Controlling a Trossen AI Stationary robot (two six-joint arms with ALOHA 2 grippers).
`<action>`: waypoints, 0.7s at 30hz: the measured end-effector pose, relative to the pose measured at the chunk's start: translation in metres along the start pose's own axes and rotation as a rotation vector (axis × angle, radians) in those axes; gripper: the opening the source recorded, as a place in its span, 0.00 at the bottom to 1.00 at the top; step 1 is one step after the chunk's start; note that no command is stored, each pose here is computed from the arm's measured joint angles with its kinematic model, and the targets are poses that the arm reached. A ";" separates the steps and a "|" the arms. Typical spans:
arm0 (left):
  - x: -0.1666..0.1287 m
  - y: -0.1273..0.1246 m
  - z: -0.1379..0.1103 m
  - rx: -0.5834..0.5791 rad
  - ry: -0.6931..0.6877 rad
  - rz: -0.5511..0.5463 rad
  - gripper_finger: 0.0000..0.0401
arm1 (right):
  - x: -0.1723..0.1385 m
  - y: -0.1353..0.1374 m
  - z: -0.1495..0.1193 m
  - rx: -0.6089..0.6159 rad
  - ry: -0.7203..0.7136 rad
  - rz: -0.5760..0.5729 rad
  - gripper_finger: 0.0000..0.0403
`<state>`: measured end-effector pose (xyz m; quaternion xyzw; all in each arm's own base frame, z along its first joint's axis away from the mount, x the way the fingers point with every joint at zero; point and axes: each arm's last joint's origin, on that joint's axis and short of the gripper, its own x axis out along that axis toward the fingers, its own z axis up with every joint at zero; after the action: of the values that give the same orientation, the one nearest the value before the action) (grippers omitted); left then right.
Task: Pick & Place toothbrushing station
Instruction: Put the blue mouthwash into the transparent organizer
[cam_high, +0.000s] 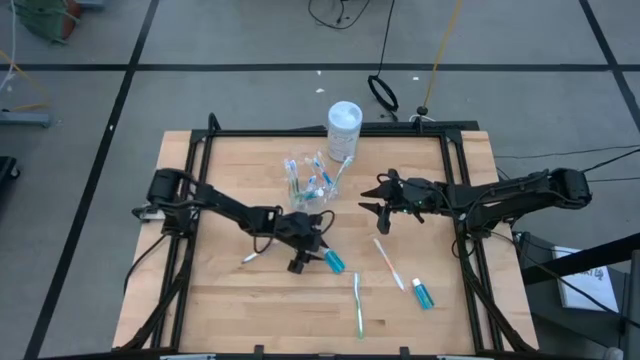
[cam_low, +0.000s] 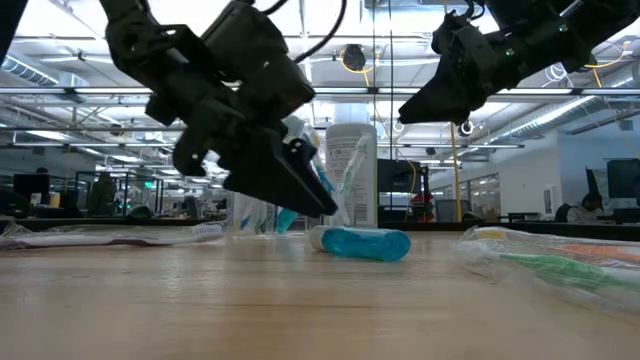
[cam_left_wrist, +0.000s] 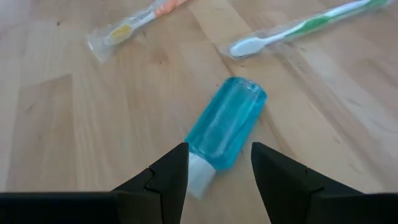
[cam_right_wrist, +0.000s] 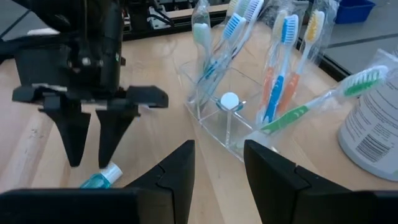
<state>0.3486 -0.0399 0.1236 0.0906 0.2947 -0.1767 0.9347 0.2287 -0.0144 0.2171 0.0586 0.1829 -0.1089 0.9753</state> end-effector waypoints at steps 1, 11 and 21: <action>0.003 0.001 0.000 0.002 0.003 0.003 0.45 | 0.000 0.000 0.000 0.000 -0.003 0.000 0.32; 0.014 0.013 -0.014 -0.051 0.127 -0.009 0.45 | 0.000 0.000 0.001 -0.033 -0.007 0.001 0.32; 0.014 0.012 -0.013 -0.058 0.128 -0.004 0.26 | 0.000 0.000 0.001 -0.056 -0.008 0.000 0.32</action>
<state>0.3568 -0.0290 0.1055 0.0738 0.3590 -0.1639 0.9158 0.2290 -0.0145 0.2178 0.0310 0.1822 -0.1041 0.9772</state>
